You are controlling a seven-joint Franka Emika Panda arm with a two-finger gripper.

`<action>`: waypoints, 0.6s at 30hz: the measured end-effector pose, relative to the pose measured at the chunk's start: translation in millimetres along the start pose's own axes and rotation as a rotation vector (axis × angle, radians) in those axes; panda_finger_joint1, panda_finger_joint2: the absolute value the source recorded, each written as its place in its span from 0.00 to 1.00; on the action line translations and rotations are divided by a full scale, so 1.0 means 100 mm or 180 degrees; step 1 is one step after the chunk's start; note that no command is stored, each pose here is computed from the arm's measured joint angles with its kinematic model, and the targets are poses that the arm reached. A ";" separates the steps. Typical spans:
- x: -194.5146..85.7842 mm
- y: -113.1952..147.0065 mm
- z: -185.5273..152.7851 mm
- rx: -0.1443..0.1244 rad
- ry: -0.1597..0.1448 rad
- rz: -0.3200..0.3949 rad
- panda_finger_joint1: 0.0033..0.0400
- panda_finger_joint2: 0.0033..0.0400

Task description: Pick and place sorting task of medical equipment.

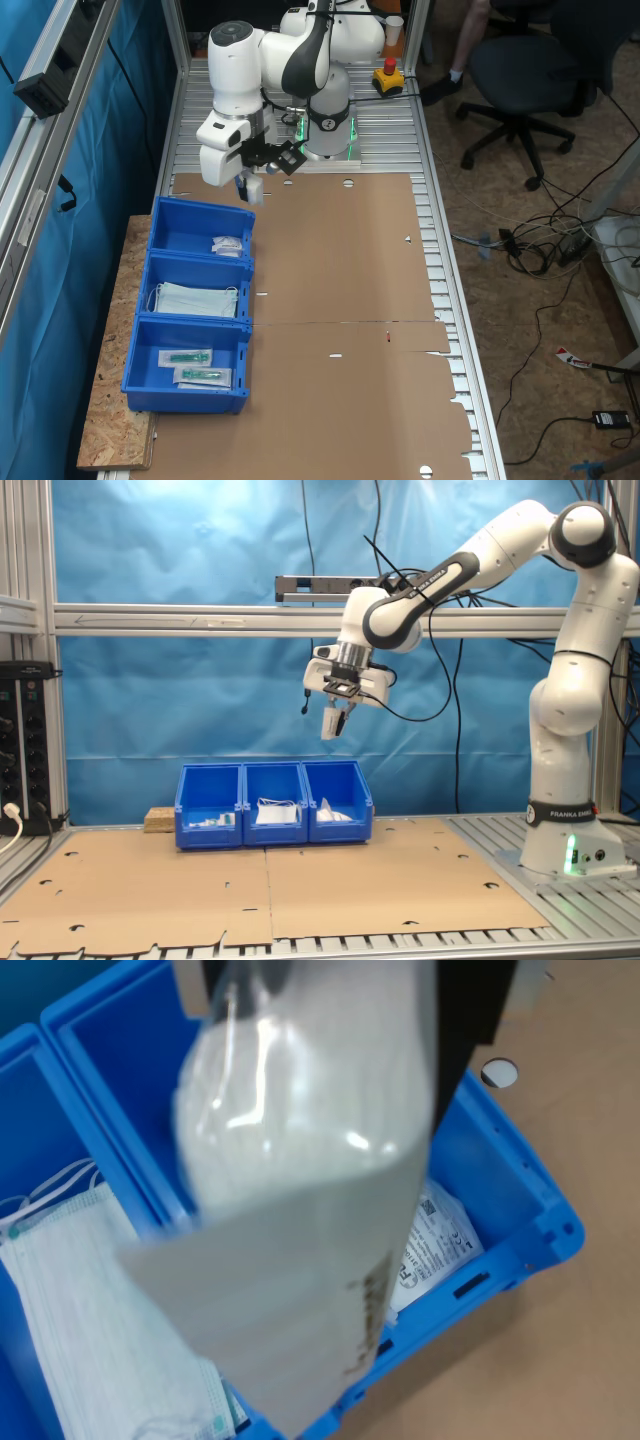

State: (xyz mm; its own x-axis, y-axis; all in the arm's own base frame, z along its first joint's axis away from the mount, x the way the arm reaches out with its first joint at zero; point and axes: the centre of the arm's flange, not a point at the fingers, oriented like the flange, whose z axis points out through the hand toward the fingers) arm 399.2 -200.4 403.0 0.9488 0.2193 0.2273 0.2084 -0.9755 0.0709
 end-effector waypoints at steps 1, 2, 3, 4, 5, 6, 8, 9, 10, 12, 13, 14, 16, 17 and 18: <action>-0.06 0.06 0.00 0.0007 -0.0006 0.0060 0.07 0.07; -0.08 0.09 0.00 0.0010 -0.0008 0.0090 0.07 0.07; -0.11 0.12 0.00 0.0012 -0.0009 0.0117 0.07 0.07; -0.13 0.15 0.01 0.0014 -0.0010 0.0143 0.07 0.07; -0.16 0.18 0.01 0.0017 -0.0012 0.0167 0.07 0.07; -0.18 0.20 0.01 0.0020 -0.0014 0.0190 0.07 0.07; -0.22 0.25 0.03 0.0026 -0.0022 0.0233 0.07 0.07; -0.24 0.27 0.04 0.0028 -0.0027 0.0254 0.07 0.07; -0.25 0.29 0.05 0.0030 -0.0032 0.0274 0.07 0.07; -0.28 0.34 0.07 0.0031 -0.0042 0.0309 0.07 0.07; -0.29 0.36 0.09 0.0031 -0.0047 0.0326 0.07 0.07; -0.30 0.38 0.10 0.0030 -0.0053 0.0341 0.07 0.07; -0.32 0.42 0.14 0.0026 -0.0066 0.0367 0.07 0.07; -0.33 0.43 0.16 0.0026 -0.0075 0.0378 0.07 0.07; -0.34 0.45 0.19 0.0027 -0.0086 0.0388 0.07 0.07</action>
State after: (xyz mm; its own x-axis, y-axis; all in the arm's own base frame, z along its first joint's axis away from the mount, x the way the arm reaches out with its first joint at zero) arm 380.9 -251.7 380.1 0.9732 0.0986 0.2075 0.0932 -0.9950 0.0360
